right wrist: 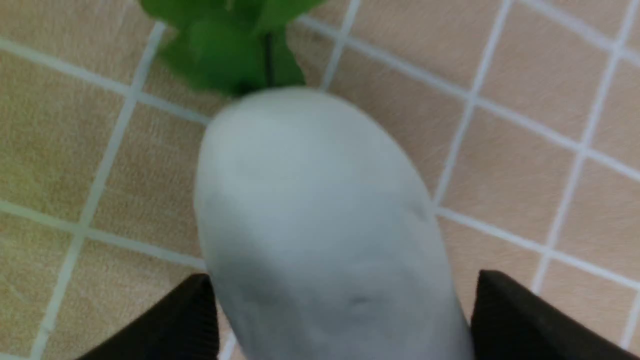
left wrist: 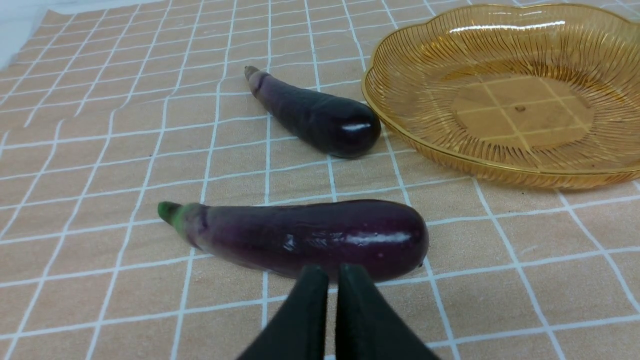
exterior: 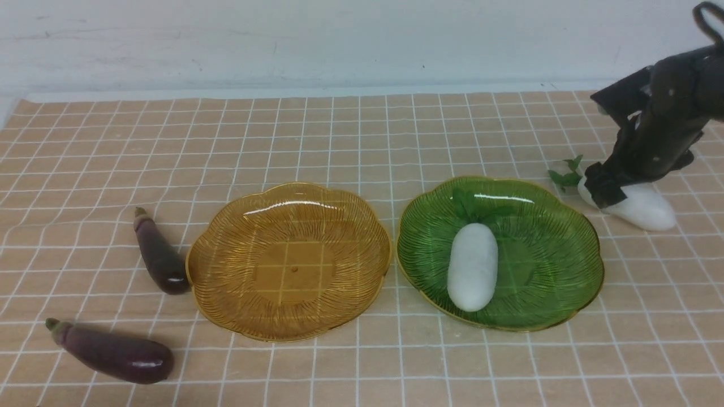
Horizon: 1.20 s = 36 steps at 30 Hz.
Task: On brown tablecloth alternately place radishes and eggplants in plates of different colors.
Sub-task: 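Place the white radish on the plate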
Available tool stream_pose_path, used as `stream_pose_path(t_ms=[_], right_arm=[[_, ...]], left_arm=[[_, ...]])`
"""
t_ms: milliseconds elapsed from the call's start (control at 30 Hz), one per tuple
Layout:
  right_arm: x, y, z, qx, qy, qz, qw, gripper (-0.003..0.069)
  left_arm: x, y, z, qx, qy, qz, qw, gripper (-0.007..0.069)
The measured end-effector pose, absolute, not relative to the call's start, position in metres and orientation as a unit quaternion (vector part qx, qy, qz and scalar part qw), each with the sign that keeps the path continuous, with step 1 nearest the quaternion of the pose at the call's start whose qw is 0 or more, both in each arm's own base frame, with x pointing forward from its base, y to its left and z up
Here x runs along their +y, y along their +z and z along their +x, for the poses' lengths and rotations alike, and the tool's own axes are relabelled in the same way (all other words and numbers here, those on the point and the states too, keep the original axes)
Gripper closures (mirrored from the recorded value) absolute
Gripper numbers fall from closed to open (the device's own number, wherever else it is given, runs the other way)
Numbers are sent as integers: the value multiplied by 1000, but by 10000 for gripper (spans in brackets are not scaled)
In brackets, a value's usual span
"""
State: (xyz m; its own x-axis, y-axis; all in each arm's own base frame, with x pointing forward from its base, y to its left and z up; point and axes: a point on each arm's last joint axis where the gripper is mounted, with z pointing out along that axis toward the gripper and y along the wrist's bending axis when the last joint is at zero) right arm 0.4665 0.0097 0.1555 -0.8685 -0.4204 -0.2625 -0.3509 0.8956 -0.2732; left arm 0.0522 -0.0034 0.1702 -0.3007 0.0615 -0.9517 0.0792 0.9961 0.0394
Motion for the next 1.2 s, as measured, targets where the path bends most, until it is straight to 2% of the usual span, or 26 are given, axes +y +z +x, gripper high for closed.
stream_pose_path(t_ms=[100, 300, 433, 533, 633, 800, 900, 1000, 1100, 1200], right_arm=[[9, 155, 467, 962, -112, -191, 157, 172], [4, 177, 469, 969, -133, -163, 126, 169], [4, 207, 469, 976, -124, -131, 124, 169], [12, 249, 467, 979, -81, -86, 168, 169], [21, 288, 455, 977, -16, -56, 206, 169], [36, 326, 426, 968, 81, -30, 235, 169], [47, 328, 405, 968, 127, -27, 217, 169], [72, 307, 380, 974, 147, -59, 164, 169], [101, 281, 362, 978, 140, -106, 114, 169], [132, 258, 349, 976, 95, -173, 97, 169]], left_arm=[[-3, 170, 52, 806, -7, 44, 590, 608], [-3, 170, 52, 806, -7, 44, 590, 608], [-3, 170, 52, 806, -7, 44, 590, 608], [-3, 170, 52, 807, -7, 44, 589, 608], [-3, 170, 52, 807, -7, 44, 589, 608], [-3, 170, 52, 807, -7, 44, 589, 608], [-3, 170, 52, 807, -7, 44, 589, 608], [-3, 170, 52, 807, -7, 44, 589, 608], [-3, 170, 52, 807, -7, 44, 589, 608], [-3, 170, 52, 807, -7, 44, 589, 608]])
